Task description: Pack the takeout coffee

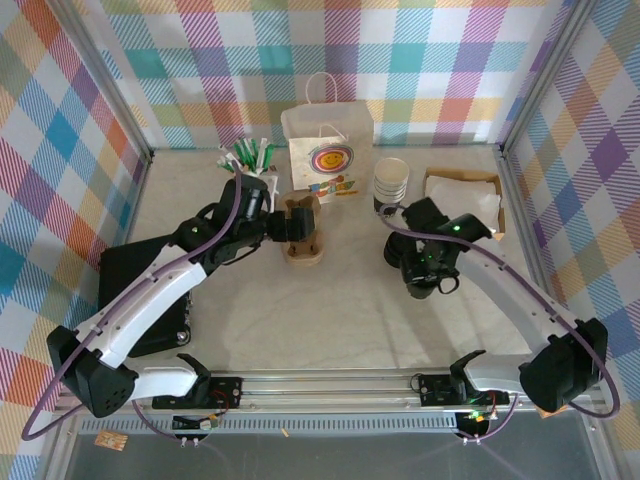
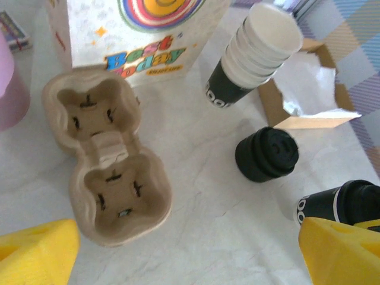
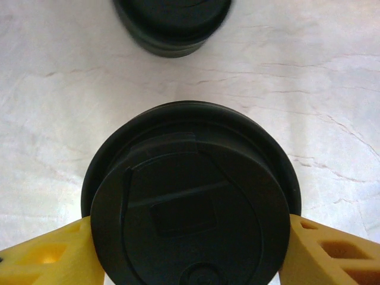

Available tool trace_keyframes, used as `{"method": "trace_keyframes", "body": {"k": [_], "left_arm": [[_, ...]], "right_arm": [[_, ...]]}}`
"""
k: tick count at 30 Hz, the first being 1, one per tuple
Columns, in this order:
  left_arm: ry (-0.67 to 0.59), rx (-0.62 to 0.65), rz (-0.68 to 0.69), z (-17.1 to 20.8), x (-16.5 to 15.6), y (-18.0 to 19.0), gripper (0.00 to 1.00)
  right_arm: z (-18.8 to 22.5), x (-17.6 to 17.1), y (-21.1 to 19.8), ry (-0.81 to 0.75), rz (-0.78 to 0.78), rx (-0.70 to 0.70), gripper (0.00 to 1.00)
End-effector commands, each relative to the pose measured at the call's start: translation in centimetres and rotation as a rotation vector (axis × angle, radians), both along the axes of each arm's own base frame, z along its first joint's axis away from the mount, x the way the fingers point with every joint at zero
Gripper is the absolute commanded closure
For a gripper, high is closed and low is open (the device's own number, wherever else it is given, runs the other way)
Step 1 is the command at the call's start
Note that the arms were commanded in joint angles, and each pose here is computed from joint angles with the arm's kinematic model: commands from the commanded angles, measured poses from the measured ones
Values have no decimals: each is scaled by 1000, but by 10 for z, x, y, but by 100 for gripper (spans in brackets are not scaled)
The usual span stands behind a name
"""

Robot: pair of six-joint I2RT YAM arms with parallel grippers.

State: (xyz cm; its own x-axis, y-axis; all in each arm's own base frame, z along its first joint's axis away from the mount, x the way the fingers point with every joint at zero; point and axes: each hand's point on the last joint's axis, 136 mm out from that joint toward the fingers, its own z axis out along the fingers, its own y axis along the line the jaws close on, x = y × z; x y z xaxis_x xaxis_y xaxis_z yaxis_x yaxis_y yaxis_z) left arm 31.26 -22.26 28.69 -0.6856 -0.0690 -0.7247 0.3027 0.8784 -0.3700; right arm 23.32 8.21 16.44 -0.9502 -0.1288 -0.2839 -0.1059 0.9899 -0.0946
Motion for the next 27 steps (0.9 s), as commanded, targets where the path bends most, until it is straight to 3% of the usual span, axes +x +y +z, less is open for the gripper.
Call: {"method": "trace_keyframes", "body": {"k": [1, 14, 27], "left_arm": [[-71, -46, -25, 29, 13, -10, 5], [-99, -63, -50, 48, 40, -32, 5], [-115, -19, -47, 45, 46, -31, 5]], "right_arm": [[7, -2, -28, -7, -120, 6, 54], [-17, 47, -136, -47, -502, 111, 55], [-34, 84, -173, -34, -528, 59, 55]]}}
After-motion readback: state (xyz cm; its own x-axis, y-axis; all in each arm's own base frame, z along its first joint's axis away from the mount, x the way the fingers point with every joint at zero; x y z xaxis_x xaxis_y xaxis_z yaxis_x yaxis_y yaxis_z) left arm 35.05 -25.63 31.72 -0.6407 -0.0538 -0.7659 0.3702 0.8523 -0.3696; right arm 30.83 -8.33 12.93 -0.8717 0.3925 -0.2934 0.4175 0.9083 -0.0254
